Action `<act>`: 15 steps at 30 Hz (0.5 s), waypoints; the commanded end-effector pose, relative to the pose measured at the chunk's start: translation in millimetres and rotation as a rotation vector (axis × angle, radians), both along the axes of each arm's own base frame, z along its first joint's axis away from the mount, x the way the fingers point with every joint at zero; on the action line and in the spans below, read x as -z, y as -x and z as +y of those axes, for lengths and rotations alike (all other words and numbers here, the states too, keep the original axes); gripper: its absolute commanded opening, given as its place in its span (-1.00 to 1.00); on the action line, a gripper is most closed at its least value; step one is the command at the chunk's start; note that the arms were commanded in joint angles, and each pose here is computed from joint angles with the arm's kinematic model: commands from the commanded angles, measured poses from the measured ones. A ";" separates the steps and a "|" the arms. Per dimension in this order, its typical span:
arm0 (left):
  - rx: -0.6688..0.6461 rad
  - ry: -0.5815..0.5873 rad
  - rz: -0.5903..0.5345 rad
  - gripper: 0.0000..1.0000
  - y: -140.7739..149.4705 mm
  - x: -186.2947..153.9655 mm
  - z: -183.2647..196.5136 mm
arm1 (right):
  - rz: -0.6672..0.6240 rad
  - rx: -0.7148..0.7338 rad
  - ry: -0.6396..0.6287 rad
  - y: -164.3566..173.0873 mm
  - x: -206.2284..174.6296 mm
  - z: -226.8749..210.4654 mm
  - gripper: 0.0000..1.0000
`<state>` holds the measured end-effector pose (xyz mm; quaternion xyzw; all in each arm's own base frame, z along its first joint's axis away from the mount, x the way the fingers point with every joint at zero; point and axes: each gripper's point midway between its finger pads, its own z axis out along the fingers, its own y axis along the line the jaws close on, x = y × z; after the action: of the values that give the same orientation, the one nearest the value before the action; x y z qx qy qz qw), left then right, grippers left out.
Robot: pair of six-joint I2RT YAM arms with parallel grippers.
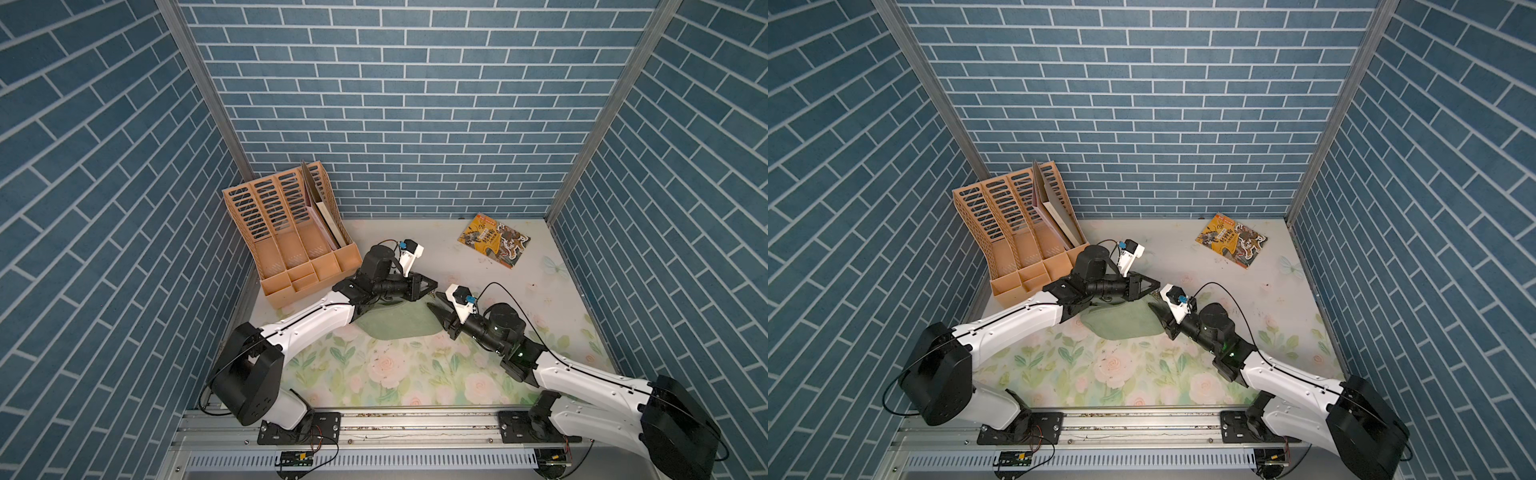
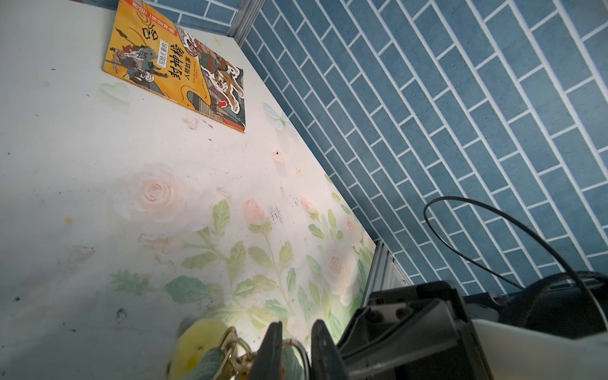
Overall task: Remove the decoration from the bag
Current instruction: Pick up the bag from the center of the board.
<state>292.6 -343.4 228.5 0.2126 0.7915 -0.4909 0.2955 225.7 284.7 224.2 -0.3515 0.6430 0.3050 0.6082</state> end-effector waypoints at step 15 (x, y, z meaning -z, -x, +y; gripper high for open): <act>0.360 -0.019 -0.324 -1.00 27.7 -28.2 5.2 | 0.161 0.081 -0.122 -21.7 4.1 -54.0 -0.50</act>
<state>275.5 -336.1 239.4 0.3545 0.7342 -0.4890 0.3102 250.3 227.8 235.5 -0.2549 0.6707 0.3391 0.6084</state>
